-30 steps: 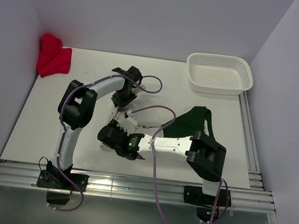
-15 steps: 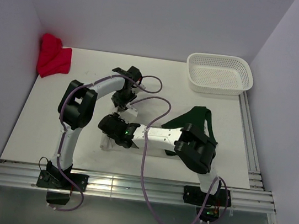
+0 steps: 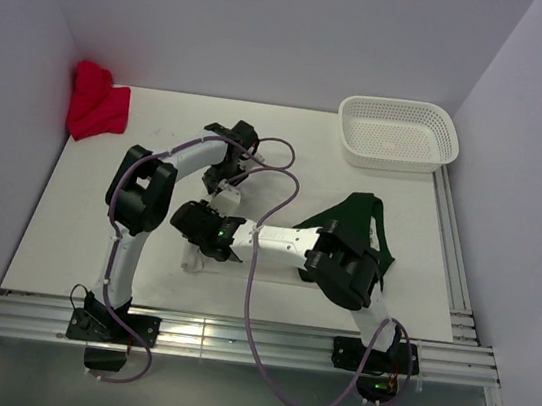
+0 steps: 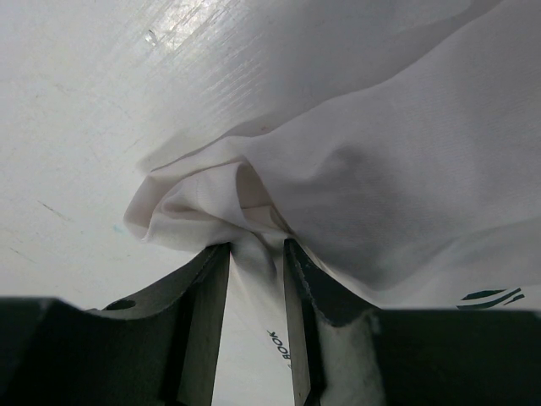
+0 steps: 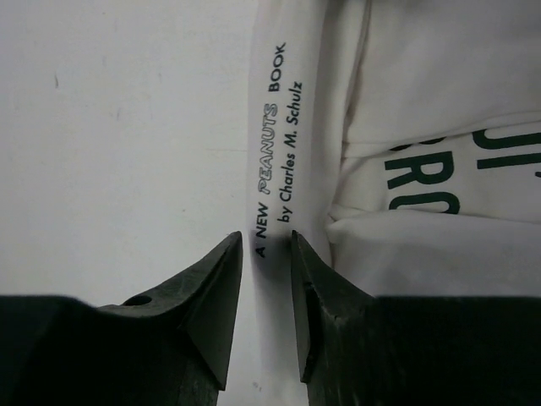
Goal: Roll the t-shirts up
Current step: Roll the tshirt
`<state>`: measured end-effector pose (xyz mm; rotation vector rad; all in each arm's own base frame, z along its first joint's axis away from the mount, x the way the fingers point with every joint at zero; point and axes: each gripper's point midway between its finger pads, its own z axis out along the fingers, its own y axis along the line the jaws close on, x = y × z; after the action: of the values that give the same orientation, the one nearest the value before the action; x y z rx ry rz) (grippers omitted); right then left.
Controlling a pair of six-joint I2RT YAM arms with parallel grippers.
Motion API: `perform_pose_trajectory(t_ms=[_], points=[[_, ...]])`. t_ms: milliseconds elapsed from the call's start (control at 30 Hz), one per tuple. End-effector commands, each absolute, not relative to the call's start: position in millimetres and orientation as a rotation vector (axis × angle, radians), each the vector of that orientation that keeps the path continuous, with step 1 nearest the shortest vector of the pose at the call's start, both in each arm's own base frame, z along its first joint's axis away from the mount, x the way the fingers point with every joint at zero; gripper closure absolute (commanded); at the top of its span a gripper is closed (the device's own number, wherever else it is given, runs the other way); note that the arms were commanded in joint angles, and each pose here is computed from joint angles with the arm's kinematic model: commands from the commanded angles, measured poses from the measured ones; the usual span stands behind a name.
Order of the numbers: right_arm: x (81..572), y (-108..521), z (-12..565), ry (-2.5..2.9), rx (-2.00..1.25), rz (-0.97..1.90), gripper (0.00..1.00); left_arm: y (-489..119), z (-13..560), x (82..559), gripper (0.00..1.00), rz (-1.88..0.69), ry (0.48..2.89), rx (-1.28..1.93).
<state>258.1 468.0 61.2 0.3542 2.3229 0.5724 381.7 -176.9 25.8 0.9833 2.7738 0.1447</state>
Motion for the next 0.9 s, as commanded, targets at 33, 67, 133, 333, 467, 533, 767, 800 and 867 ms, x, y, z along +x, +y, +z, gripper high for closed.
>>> perform_pose_trajectory(t_ms=[33, 67, 133, 333, 467, 533, 767, 800, 867], points=[[267.2, 453.0, 51.6, 2.323, 0.399, 0.498, 0.65, -186.5, 26.2, 384.6, 0.63, 0.120, 2.752, 0.987], [264.6, 449.3, 45.8, 2.334, 0.404, 0.488, 0.67, -186.5, 26.9, 384.7, 0.63, 0.119, 2.750, 0.986], [266.0, 446.0, 44.4, 2.332, 0.414, 0.494, 0.73, -186.5, 27.5, 384.8, 0.63, 0.119, 2.748, 0.988], [265.1, 442.3, 37.9, 2.342, 0.434, 0.493, 0.88, -187.4, 31.1, 385.3, 0.61, 0.112, 2.741, 0.985], [262.9, 441.9, 31.5, 2.356, 0.439, 0.500, 0.94, -191.7, 45.1, 389.9, 0.54, 0.088, 2.700, 0.985], [262.8, 441.3, 29.3, 2.359, 0.444, 0.501, 0.96, -193.6, 51.4, 392.6, 0.48, 0.070, 2.686, 0.983], [260.9, 440.0, 23.1, 2.375, 0.467, 0.514, 1.00, -201.2, 85.3, 406.3, 0.32, -0.006, 2.622, 0.969], [260.0, 439.3, 21.5, 2.379, 0.465, 0.512, 1.00, -202.5, 92.1, 409.2, 0.30, -0.032, 2.611, 0.967], [260.3, 438.1, 20.2, 2.383, 0.469, 0.511, 1.00, -200.1, 102.1, 412.7, 0.28, -0.052, 2.599, 0.954]])
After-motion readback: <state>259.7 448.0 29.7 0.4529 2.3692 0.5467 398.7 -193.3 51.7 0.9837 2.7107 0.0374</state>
